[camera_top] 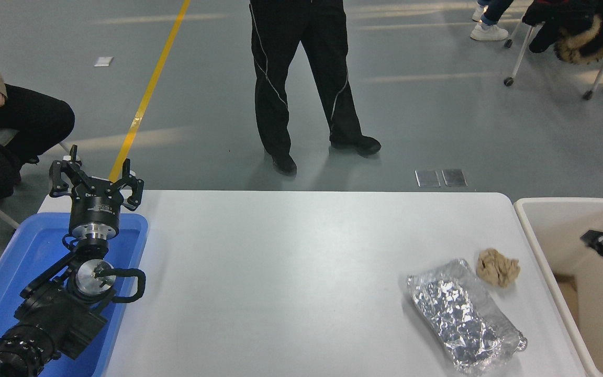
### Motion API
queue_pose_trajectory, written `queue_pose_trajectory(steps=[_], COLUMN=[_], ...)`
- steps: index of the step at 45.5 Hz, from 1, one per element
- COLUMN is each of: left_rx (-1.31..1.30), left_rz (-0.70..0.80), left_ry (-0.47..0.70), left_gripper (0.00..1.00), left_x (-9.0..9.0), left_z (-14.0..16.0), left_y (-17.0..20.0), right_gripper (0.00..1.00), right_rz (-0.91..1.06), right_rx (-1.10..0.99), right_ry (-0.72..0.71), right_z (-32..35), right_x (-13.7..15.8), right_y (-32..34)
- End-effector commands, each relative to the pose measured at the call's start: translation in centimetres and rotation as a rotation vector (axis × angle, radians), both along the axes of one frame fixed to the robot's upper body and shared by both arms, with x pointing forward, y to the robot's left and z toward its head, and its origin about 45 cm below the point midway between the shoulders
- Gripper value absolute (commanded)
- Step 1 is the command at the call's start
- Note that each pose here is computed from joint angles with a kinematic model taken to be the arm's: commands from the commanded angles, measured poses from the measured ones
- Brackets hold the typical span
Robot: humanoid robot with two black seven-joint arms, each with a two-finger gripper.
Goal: Pick up paper cup place in dustbin
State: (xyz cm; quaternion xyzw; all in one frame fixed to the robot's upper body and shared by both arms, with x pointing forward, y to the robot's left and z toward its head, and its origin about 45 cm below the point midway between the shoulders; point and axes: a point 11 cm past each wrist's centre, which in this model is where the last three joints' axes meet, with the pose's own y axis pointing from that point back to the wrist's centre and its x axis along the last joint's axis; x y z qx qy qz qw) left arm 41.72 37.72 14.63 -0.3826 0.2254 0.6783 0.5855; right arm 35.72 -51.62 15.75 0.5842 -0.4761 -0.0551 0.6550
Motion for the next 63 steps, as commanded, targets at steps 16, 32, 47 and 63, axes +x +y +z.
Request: queue_pose_trajectory(steps=[16, 32, 47, 63], left_rx=[0.000, -0.001, -0.002, -0.003], left_rz=[0.004, 0.005, 0.004, 0.005], left_ry=[0.001, 0.002, 0.002, 0.002], left_gripper=[0.99, 0.99, 0.99, 0.99], left_x=[-0.1, -0.1, -0.1, -0.1], left_z=[0.0, -0.1, -0.1, -0.1], left_y=[0.1, 0.2, 0.1, 0.1], right_gripper=[1.00, 1.00, 1.00, 1.00], right_rz=[0.504, 0.686, 0.514, 0.530], right_rx=[0.178, 0.239, 0.249, 0.210], right_ry=[0.273, 0.425, 0.416, 0.415], right_z=[15.9, 23.0, 25.4, 26.1], right_x=[-3.6, -5.6, -5.8, -5.5], right_y=[21.4, 27.0, 27.3, 28.4])
